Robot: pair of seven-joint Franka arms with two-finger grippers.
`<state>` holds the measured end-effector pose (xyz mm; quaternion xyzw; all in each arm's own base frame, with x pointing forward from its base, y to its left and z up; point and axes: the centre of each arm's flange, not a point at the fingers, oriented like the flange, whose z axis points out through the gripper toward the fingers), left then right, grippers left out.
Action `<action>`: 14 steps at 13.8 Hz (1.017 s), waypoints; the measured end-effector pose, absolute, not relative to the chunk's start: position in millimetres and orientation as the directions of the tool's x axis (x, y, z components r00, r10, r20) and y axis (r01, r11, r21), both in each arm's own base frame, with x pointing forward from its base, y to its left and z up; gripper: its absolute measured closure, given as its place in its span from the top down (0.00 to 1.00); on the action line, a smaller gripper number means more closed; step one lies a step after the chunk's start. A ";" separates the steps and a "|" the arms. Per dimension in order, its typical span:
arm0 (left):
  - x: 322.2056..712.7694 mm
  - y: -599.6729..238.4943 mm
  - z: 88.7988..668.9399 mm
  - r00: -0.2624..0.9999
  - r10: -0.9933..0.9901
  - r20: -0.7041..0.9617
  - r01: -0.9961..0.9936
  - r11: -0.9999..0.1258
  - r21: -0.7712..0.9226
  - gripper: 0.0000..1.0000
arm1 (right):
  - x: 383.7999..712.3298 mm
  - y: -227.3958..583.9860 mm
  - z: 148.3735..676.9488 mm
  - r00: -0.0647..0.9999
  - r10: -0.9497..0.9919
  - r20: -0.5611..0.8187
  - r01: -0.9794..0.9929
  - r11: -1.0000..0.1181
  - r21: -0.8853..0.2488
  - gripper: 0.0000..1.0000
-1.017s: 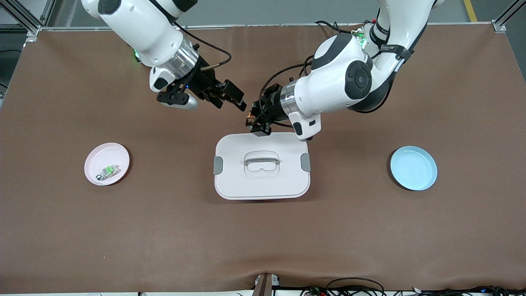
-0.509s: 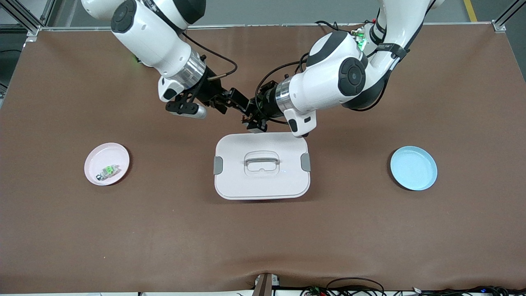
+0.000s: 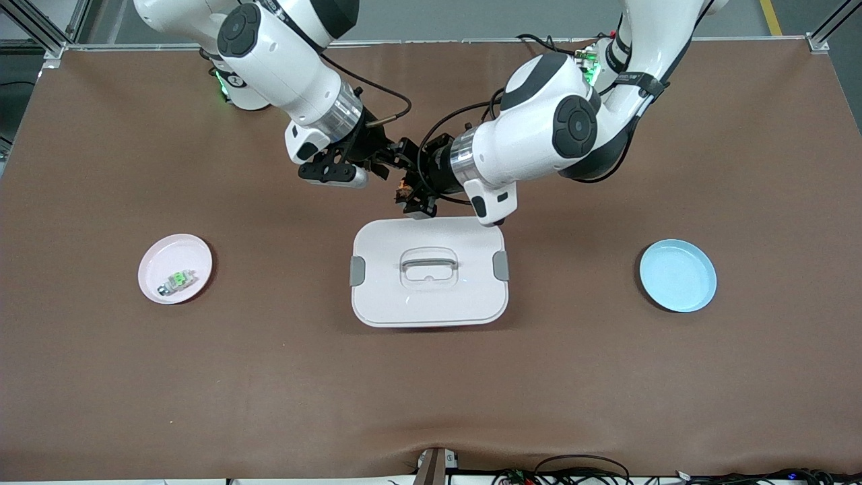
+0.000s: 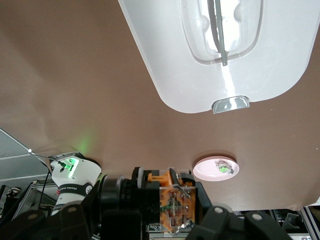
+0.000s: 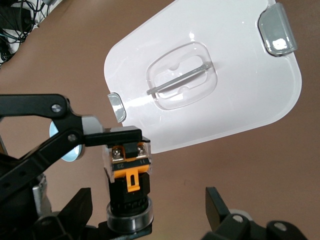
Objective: Transfer orange switch to right arm and place
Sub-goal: 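Close the right gripper on the orange switch held by the left gripper, then open the left gripper and withdraw it while the right gripper carries the switch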
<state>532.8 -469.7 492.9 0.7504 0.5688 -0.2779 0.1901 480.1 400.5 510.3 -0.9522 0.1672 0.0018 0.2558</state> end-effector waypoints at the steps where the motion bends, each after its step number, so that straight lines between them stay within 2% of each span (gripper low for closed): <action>1: 532.7 -470.0 493.0 0.199 0.748 -0.634 0.959 -0.281 -0.030 0.73 | 479.3 401.6 510.1 0.945 -0.314 -0.089 -0.317 -0.814 -0.486 0.91; 3: 533.6 -469.6 491.0 0.196 0.749 -0.633 0.960 -0.279 -0.032 0.73 | 478.6 403.0 511.5 0.946 -0.312 -0.088 -0.314 -0.813 -0.490 0.67; 6: 532.2 -472.4 488.4 0.197 0.748 -0.634 0.958 -0.283 -0.036 0.73 | 478.7 405.0 515.9 0.945 -0.314 -0.092 -0.316 -0.804 -0.504 0.38; 14: 535.1 -470.5 493.9 0.199 0.745 -0.637 0.960 -0.279 -0.027 0.73 | 481.6 403.5 520.1 0.945 -0.314 -0.089 -0.313 -0.796 -0.518 0.38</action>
